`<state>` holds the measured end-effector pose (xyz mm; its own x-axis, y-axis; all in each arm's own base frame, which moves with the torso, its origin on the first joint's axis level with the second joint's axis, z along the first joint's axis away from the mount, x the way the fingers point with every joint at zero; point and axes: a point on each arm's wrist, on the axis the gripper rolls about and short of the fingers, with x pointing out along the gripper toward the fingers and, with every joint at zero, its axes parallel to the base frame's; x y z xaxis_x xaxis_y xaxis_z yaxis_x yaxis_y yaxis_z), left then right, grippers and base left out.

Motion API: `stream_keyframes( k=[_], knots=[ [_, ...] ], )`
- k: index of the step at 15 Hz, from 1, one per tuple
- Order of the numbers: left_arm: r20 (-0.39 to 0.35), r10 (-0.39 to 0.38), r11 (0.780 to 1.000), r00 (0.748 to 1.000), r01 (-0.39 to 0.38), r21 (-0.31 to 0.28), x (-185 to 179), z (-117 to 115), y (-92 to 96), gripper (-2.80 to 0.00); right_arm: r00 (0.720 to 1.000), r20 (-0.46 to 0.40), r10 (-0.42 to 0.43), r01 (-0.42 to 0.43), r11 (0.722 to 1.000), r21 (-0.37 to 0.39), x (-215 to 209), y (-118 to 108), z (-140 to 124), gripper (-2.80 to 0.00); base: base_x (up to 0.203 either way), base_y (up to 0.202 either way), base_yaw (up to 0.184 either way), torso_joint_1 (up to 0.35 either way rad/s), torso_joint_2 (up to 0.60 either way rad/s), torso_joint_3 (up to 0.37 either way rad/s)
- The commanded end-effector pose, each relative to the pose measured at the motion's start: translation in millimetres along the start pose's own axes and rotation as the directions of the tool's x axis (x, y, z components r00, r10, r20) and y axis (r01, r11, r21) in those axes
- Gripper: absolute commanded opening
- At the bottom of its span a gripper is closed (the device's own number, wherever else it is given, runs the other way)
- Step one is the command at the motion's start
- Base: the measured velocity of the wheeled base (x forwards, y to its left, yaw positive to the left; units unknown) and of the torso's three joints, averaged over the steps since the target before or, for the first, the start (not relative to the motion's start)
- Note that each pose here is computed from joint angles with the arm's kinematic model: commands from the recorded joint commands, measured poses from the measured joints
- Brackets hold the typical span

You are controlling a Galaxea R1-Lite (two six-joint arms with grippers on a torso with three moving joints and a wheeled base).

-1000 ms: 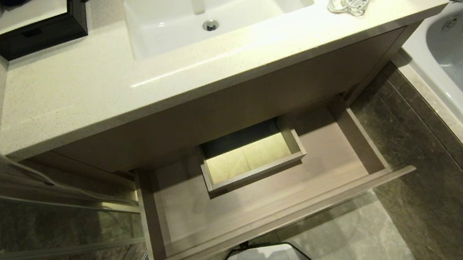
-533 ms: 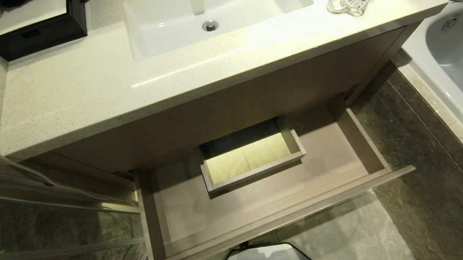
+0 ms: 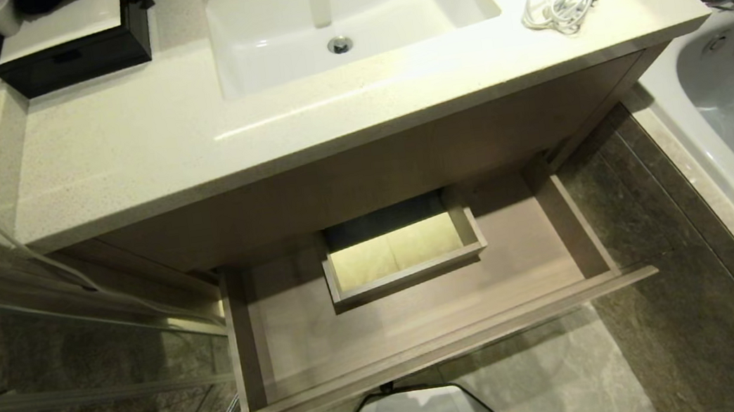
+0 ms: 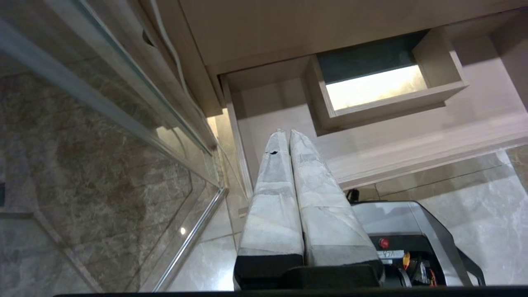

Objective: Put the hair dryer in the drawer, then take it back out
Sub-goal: Pick up the hairdryer

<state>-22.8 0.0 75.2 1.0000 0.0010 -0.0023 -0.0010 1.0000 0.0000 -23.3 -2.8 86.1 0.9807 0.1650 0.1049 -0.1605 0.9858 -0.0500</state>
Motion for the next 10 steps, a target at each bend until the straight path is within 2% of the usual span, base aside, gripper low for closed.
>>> stream_keyframes(
  k=[1,10],
  knots=[
    [0.000,0.001,1.000,1.000,-0.001,0.000,0.1,-0.2,0.0,-2.80,1.000,-0.001,0.001,-0.001,1.000,-0.001,-0.9,0.6,-11.9,-2.80,0.000,0.000,0.000,0.105,-0.19,-0.085],
    [0.002,0.001,1.000,1.000,-0.001,0.000,-0.1,0.0,0.0,-2.80,1.000,-0.001,0.002,-0.002,1.000,-0.007,-0.9,0.6,-11.9,-2.80,0.000,0.000,0.000,0.000,0.00,0.000]
  ],
)
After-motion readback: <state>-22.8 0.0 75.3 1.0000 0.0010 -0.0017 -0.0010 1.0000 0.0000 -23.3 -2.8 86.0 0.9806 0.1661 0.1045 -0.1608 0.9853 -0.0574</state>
